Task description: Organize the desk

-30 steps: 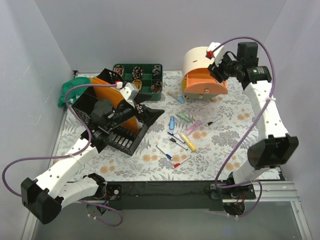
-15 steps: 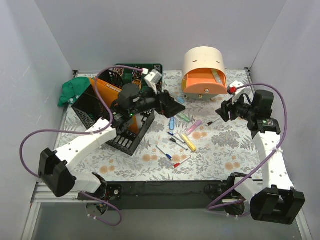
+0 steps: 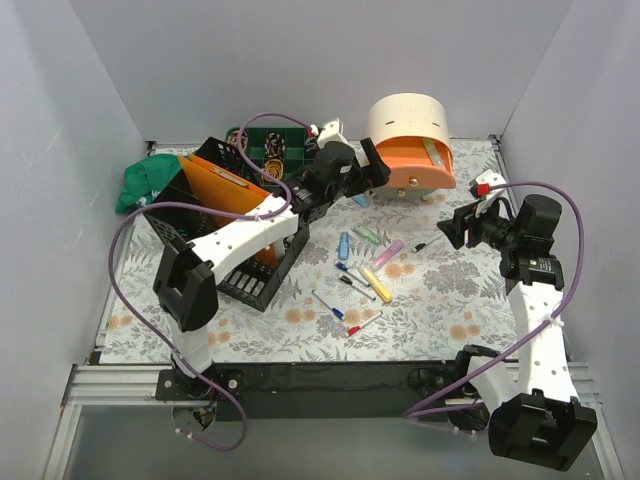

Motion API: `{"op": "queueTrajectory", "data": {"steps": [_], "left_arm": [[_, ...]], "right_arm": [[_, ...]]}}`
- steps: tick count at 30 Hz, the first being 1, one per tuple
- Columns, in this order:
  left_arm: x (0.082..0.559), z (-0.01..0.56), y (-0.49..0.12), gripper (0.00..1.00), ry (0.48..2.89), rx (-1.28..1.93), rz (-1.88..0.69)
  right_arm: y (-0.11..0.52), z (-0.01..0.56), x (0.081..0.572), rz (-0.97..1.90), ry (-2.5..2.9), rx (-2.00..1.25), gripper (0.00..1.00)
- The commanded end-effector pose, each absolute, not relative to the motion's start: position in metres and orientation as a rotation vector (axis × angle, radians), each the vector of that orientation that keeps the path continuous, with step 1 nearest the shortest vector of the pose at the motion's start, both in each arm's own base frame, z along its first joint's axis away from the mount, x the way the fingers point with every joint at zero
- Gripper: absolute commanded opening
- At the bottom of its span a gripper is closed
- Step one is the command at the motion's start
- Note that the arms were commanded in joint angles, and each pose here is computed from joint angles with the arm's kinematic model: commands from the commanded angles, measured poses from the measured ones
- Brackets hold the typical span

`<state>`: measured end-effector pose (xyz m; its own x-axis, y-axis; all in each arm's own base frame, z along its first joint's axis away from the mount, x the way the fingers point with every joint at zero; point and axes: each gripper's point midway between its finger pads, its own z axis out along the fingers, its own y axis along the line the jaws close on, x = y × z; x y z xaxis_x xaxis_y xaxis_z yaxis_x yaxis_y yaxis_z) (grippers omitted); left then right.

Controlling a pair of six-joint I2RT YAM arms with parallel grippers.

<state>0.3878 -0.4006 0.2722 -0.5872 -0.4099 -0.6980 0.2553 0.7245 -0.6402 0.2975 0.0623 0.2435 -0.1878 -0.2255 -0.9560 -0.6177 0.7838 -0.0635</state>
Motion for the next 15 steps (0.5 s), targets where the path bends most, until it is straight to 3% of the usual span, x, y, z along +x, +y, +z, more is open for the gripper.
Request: {"op": "queueTrajectory", "data": {"steps": [1,5,9,15], "left_arm": [[0.422,0.275,-0.365,0.98,1.972,-0.465,-0.636],[0.440,0.279,-0.355,0.91,1.917,-0.607,-0.542],[0.461,0.290,-0.352,0.75,1.862,-0.659,-0.538],[0.492,0.244,-0.345,0.59,1.973,-0.753,-0.494]], "right_arm": [[0.065,0.255,0.297,0.409,1.708,-0.661,0.62],[0.067,0.257,0.295,0.421,1.700,-0.665,0.62],[0.069,0.258,0.293,0.430,1.692,-0.670,0.62],[0.066,0.259,0.293,0.419,1.689,-0.665,0.62]]}}
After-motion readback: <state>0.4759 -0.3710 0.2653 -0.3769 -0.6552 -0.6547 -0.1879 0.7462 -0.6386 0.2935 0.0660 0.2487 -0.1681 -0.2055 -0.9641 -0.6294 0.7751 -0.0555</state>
